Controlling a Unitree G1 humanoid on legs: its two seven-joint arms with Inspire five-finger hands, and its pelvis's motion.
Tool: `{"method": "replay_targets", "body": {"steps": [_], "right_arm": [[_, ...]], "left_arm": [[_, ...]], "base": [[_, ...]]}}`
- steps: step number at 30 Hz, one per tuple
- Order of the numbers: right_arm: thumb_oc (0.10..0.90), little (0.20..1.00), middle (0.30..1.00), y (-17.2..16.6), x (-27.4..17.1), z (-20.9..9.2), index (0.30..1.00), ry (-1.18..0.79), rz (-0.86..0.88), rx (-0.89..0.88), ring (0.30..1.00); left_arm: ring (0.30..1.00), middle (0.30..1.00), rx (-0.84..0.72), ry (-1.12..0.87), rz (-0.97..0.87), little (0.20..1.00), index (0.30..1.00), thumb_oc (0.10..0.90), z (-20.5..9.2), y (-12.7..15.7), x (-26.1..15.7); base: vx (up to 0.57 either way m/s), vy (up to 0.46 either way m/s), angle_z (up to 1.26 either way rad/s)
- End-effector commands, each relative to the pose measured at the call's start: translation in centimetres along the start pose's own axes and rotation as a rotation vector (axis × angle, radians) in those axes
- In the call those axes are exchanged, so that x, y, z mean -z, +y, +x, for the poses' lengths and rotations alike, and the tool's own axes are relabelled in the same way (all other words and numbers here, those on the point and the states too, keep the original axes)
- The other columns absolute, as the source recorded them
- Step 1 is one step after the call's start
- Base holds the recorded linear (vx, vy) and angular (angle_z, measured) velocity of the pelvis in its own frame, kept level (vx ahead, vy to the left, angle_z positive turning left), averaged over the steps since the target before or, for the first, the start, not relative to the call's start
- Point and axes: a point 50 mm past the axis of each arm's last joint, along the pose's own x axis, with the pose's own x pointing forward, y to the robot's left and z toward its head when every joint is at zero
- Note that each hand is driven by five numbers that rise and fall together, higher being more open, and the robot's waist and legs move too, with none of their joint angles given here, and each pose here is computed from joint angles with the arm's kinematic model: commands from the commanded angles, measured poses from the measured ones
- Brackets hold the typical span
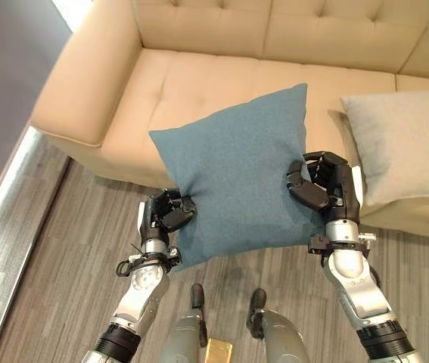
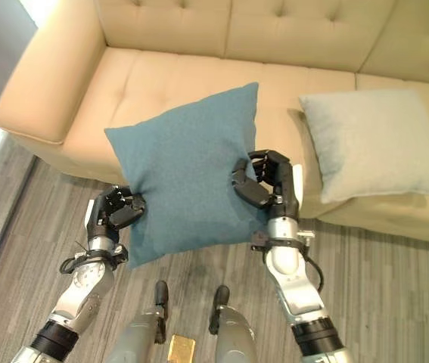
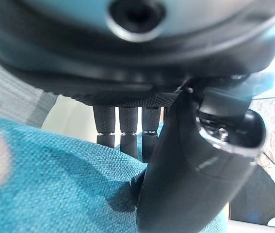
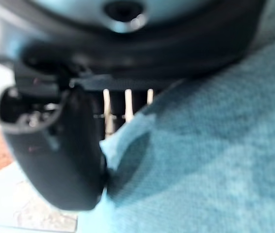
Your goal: Pick up all the scattered cushions and arrange them neatly on the sofa.
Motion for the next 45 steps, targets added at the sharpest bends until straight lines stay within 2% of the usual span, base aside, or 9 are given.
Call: {"method": "replay_targets", "body": {"steps": [1, 11, 32, 45], "right_arm": [[0.400, 0.300, 0.300, 2.2, -5.0, 0.0, 0.300, -0.284, 0.127, -0.104, 0.300], [0.400, 0.300, 0.300, 3.3, -5.3, -0.1, 0.300, -0.292, 0.162, -0.154, 0.300], [0.400, 0.300, 0.300, 1.3, -4.0, -0.5, 0.300, -0.234, 0.134, -0.131, 0.300], [0.400, 0.300, 0.300, 1.9, -3.2, -1.3, 0.300, -0.192, 0.152, -0.127, 0.300]], "left_arm": [[0.300, 0.300, 0.200, -0.288, -0.015, 0.300, 0.300, 0.400, -1.1, -2.5, -4.9], [0.300, 0.300, 0.236, -0.325, 0.041, 0.300, 0.300, 0.400, -0.9, -2.9, -5.8], [0.300, 0.300, 0.282, -0.258, -0.030, 0.300, 0.300, 0.400, -1.5, -3.7, -4.5], [0.300, 0.300, 0.282, -0.266, -0.007, 0.300, 0.300, 0.400, -1.5, -3.6, -4.9]], "base": [[0.24, 0.242, 0.19], [0.15, 0.200, -0.02], [0.19, -0.060, 0.19], [0.27, 0.144, -0.21]]}}
